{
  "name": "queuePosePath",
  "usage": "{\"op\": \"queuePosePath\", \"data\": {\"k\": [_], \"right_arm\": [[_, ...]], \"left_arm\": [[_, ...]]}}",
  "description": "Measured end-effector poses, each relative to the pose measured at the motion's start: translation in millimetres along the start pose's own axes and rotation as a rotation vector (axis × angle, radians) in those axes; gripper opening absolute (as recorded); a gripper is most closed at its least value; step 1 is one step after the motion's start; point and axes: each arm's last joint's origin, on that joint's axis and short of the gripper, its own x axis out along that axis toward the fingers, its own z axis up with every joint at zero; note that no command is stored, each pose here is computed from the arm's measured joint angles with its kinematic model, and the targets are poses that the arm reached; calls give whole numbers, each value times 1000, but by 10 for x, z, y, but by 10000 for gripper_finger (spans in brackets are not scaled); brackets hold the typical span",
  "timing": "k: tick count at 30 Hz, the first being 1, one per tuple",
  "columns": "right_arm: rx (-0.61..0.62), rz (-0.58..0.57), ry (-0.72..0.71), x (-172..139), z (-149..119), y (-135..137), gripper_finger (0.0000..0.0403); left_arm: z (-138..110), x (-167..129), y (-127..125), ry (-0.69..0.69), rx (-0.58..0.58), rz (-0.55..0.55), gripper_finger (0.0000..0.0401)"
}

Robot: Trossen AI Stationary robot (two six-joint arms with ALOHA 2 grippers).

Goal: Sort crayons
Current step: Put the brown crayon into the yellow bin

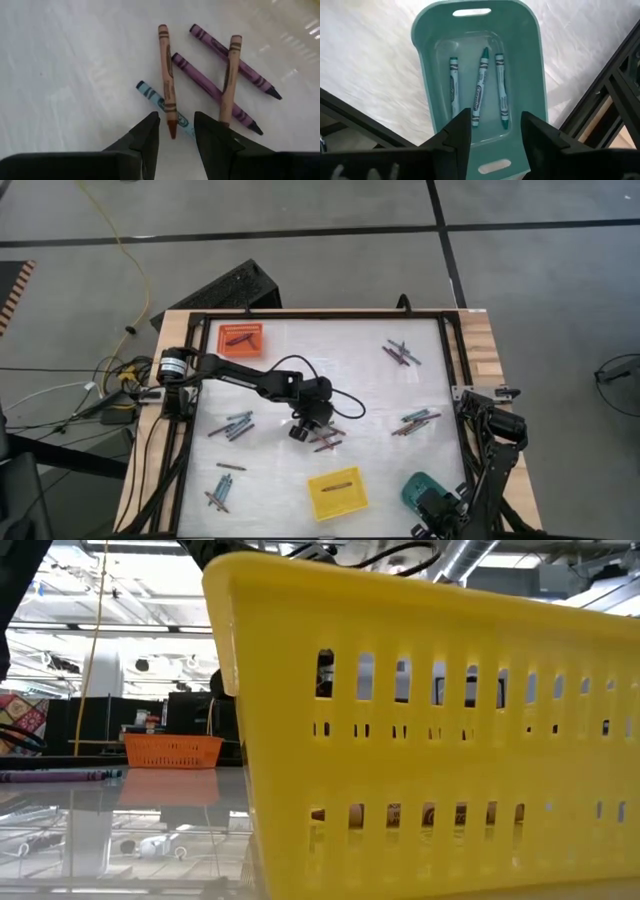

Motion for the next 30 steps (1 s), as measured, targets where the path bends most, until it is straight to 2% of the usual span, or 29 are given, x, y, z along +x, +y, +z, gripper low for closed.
{"op": "queuePosePath", "data": {"k": [11, 25, 30], "right_arm": [[0, 4, 0, 0, -1, 3, 163], [-2, 1, -2, 0, 0, 0, 163], [-2, 1, -2, 0, -1, 0, 163]], "left_arm": [[-35, 96, 1, 7, -28, -1, 96], [-31, 93, 9, 2, -12, 2, 18], [-28, 92, 10, 1, -1, 4, 4]]}}
